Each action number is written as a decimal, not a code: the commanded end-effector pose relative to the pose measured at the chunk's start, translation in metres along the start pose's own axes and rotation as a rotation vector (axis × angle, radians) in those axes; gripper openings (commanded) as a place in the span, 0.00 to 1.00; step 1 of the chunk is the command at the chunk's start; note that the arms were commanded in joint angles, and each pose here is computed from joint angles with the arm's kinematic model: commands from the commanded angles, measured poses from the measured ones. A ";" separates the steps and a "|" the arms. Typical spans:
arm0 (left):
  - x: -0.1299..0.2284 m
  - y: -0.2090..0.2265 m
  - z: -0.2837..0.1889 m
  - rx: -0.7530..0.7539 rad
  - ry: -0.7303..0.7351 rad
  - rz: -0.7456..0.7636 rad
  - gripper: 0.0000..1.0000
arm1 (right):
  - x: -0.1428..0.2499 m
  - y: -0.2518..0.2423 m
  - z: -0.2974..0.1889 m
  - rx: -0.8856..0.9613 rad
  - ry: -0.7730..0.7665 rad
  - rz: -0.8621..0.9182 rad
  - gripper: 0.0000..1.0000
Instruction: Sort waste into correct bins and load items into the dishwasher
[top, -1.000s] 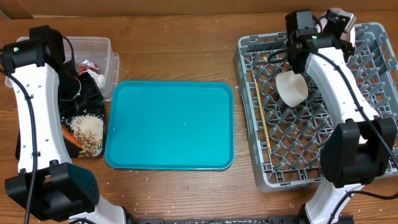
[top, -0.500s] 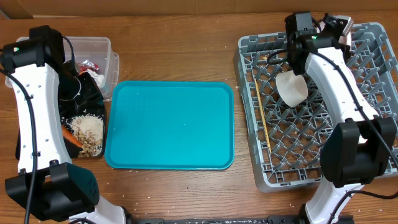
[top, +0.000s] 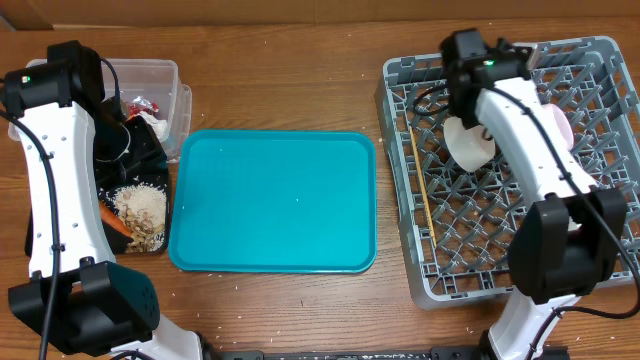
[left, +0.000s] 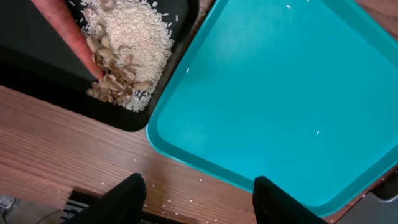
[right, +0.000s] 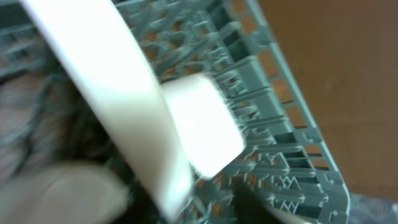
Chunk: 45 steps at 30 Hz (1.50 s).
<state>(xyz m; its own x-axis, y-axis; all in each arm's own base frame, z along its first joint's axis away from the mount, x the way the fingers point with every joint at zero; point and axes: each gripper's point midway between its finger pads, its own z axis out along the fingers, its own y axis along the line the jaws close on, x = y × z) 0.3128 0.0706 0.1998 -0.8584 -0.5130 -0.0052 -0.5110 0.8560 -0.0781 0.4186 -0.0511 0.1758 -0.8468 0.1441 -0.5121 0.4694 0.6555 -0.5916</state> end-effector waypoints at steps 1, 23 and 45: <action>0.001 -0.004 -0.009 0.012 -0.029 0.028 0.60 | 0.013 0.024 -0.030 -0.077 -0.007 -0.079 1.00; -0.002 -0.017 -0.008 0.027 -0.052 0.068 0.62 | 0.025 0.063 -0.226 -1.191 -0.128 -0.302 1.00; 0.086 -0.081 0.009 0.049 0.171 0.516 0.95 | 0.095 -0.007 -0.147 -0.995 0.471 -0.108 1.00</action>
<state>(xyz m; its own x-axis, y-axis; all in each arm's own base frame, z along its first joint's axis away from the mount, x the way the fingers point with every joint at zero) 0.2942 -0.0385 0.1981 -0.9958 -0.0262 0.0880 -0.0375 0.9909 -0.1295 0.3049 0.0702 0.2221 -0.9809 0.1662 -0.1015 0.1349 0.9558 0.2614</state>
